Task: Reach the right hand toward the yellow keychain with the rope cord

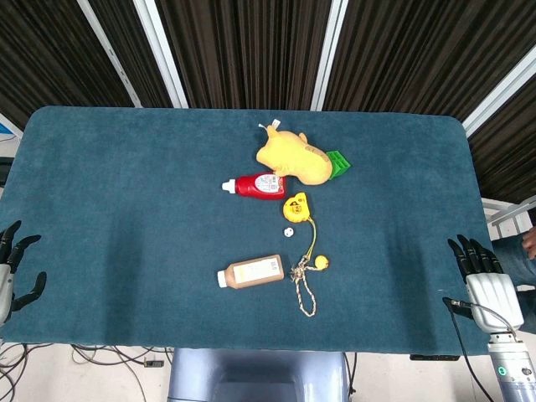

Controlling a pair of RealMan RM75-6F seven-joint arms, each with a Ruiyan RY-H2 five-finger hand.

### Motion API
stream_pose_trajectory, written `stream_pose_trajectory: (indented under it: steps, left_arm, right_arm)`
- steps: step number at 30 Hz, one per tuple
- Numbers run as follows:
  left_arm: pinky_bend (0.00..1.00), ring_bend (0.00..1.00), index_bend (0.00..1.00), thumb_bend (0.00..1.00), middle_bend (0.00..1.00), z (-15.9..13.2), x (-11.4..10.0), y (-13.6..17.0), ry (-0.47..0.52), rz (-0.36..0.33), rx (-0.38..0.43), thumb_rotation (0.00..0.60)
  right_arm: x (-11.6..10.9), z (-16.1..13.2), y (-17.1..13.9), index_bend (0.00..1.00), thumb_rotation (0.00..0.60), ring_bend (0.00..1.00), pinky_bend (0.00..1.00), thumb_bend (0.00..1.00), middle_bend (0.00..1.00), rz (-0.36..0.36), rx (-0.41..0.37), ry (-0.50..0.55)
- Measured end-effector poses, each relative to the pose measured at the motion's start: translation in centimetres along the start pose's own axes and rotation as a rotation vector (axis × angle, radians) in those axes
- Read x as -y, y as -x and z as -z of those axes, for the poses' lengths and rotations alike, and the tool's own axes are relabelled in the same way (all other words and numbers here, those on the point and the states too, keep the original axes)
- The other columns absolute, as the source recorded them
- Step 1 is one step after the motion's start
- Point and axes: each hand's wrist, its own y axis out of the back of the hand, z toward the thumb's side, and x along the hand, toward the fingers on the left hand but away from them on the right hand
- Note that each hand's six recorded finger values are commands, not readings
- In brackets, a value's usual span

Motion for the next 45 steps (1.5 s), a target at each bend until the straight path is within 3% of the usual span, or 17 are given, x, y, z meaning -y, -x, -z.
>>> stream_pose_trajectory:
  steps: [31,35,39,45]
  left_arm:
    - [0.00,0.00,0.20,0.39,0.00,0.2,-0.1,0.1,0.007,-0.002,-0.014,0.600]
    - [0.00,0.00,0.19,0.39,0.00,0.1,-0.2,0.1,0.015,-0.002,-0.013,0.600]
    - [0.00,0.00,0.19,0.39,0.00,0.1,0.0,0.1,0.014,0.003,-0.010,0.600]
    - [0.00,0.00,0.19,0.42,0.00,0.1,0.0,0.0,0.013,0.009,-0.014,0.600]
  right_arm:
    - [0.6,-0.7,-0.1,0.02,0.600,0.07,0.15,0.14,0.11,-0.071,-0.053,0.086]
    - [0.8,-1.1,0.5,0.04,0.600,0.08,0.15,0.10,0.11,-0.144,-0.086,0.155]
    - [1.3,-1.6,2.3,0.08,0.600,0.08,0.15,0.09,0.12,-0.266,-0.121,0.171]
    - [2.5,-4.5,6.6,0.15,0.600,0.07,0.15,0.17,0.12,-0.467,-0.194,0.144]
